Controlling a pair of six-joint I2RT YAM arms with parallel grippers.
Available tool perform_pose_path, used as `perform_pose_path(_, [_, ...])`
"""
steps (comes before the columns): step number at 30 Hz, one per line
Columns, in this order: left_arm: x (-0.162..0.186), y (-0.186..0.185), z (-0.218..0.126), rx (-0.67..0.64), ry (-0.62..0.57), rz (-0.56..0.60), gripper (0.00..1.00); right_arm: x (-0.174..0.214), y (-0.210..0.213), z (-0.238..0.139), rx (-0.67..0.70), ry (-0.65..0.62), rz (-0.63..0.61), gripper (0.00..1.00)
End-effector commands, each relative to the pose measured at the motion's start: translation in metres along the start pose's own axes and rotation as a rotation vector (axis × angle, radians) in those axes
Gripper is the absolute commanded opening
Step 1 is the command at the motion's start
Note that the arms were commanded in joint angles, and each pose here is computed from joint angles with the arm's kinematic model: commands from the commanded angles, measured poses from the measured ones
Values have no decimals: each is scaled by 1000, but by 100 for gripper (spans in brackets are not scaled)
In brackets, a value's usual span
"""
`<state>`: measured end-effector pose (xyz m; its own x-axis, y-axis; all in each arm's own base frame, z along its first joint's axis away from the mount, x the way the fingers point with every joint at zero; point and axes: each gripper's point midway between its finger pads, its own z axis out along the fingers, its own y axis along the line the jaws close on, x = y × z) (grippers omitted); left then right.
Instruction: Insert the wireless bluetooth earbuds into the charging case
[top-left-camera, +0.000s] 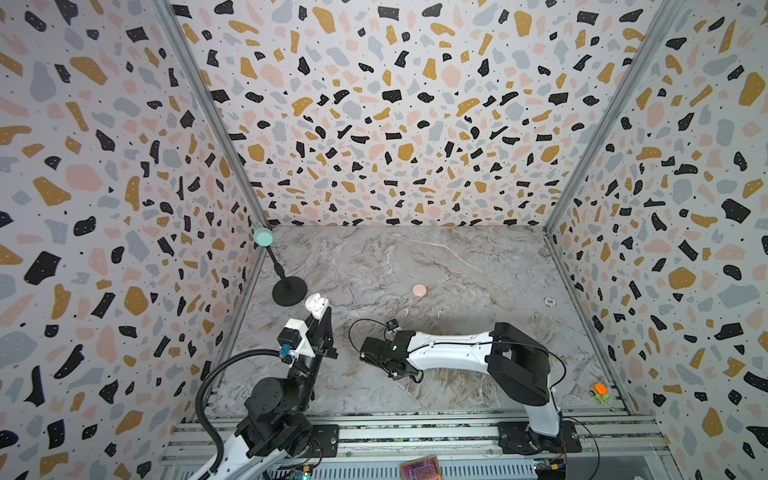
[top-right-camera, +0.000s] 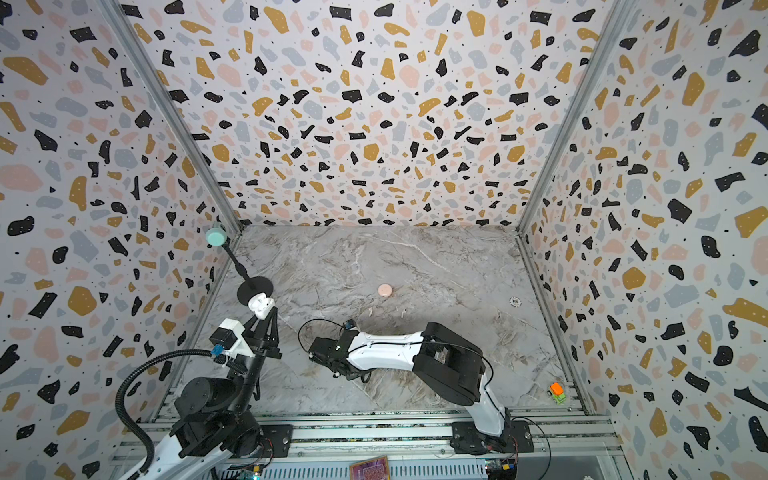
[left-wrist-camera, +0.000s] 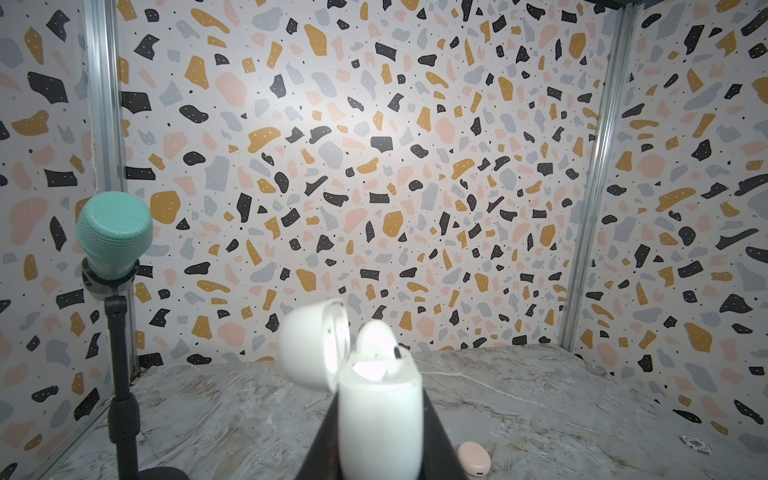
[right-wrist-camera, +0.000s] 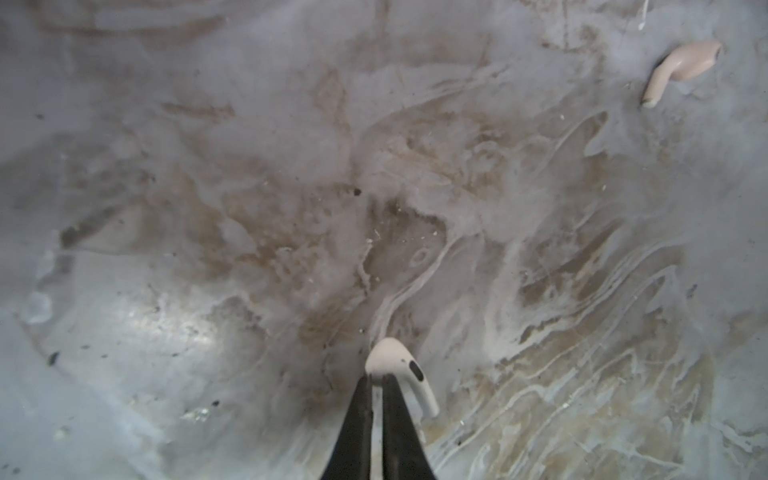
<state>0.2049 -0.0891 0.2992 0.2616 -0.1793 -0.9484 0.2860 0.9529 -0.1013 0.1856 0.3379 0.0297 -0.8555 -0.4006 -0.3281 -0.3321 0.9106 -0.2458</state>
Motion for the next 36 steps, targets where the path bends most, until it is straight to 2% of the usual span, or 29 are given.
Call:
perform_pose_path(1, [-14, 1, 0, 0, -42, -26, 0, -3, -6, -8, 45, -8, -11, 10])
perform_pose_path(9, [-14, 1, 0, -1, -42, -26, 0, -8, 1, -19, 25, -28, -15, 11])
perform_pose_path(17, [-14, 1, 0, -1, -42, -27, 0, -18, 11, -51, -78, -77, -6, 22])
perform_pose_path(20, [-14, 1, 0, 0, -42, -27, 0, -24, 6, -66, -117, -116, 6, 32])
perform_pose_path(25, [-14, 0, 0, 6, -42, -25, 0, -33, -11, -88, -199, -176, 51, 62])
perform_pose_path(28, [-13, -5, 0, 34, -40, -15, 0, -37, -24, -96, -230, -202, 71, 75])
perform_pose_path(32, [-12, -21, 0, 121, -36, 7, 0, -41, -42, -105, -288, -239, 111, 85])
perform_pose_path(36, [-9, -46, -2, 264, -41, 30, 0, -49, -62, -123, -373, -323, 171, 95])
